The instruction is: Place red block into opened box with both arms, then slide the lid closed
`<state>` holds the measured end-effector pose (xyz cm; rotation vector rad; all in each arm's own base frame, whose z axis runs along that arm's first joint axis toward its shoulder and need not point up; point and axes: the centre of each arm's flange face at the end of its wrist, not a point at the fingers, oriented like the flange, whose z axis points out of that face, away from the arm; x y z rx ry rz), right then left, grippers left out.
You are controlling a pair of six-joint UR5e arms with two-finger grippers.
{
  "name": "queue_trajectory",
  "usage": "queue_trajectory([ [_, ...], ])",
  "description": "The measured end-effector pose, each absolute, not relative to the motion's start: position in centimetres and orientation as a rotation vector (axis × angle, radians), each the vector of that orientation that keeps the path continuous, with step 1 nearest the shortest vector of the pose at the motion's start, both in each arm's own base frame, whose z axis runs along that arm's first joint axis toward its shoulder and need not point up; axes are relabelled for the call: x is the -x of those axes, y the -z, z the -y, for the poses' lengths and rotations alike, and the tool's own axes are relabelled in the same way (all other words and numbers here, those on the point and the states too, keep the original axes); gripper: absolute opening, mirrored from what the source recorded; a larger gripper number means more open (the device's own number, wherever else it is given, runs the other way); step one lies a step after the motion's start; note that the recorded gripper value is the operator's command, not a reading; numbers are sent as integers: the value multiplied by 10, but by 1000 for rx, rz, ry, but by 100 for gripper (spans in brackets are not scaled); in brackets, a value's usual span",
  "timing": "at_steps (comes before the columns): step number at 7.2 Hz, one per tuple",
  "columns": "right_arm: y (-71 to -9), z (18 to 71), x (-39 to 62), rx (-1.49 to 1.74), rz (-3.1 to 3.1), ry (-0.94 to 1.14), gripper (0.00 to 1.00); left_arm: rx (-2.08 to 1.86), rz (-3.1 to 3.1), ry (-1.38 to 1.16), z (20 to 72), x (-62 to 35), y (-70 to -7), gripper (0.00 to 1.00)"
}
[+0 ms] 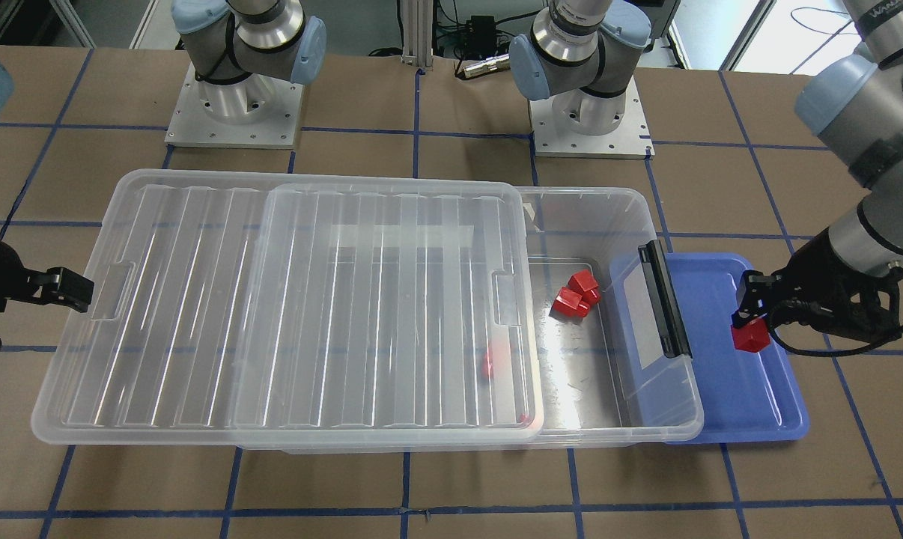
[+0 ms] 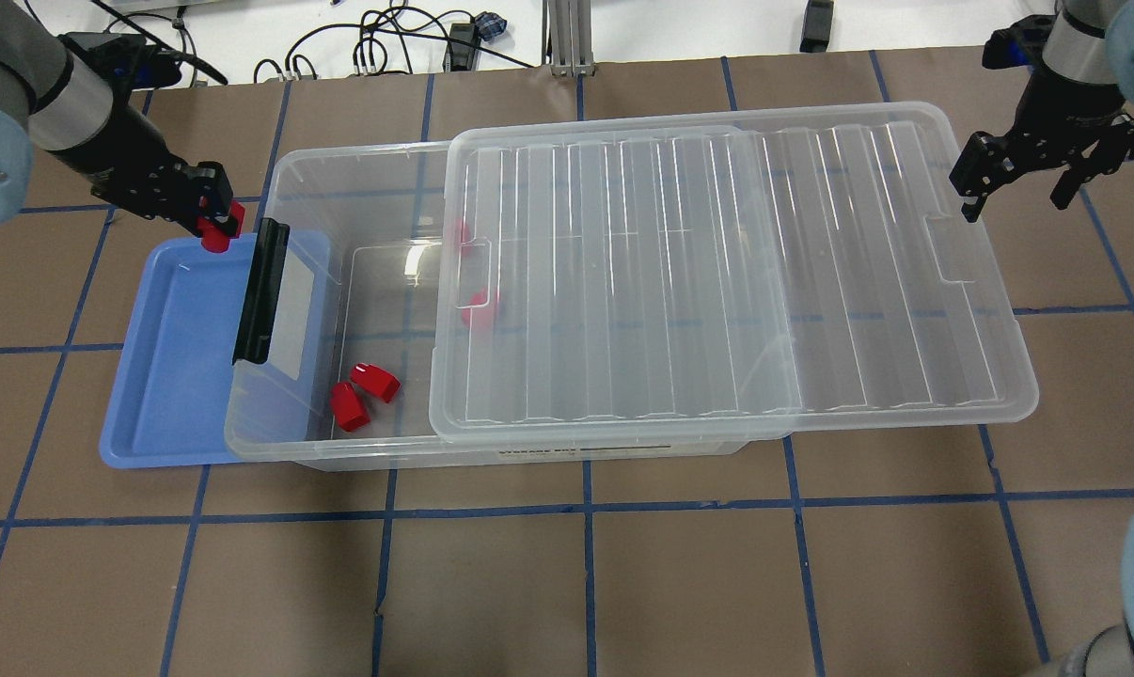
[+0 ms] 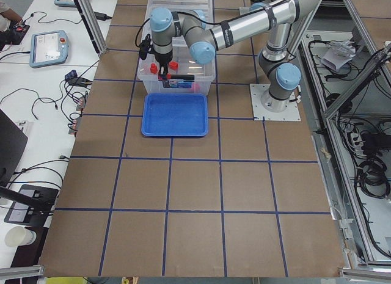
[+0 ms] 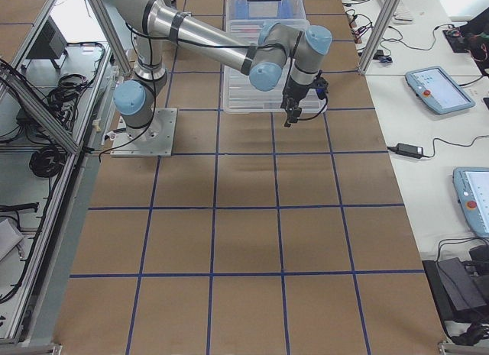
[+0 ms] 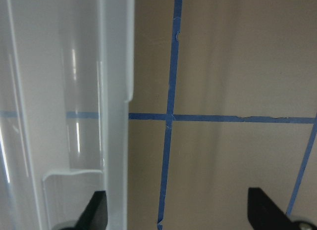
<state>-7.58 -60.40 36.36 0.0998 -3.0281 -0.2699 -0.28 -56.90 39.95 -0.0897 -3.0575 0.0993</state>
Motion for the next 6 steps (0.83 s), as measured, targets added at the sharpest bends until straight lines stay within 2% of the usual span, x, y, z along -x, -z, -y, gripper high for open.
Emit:
queue_trajectory([
  [2,-363,604,83,-106,3030,270,100,-8,3083,-83,554,69,-403,8],
  [6,-362,604,88,-98,3022,267,100,-155,3069,13,540,111,-341,8],
])
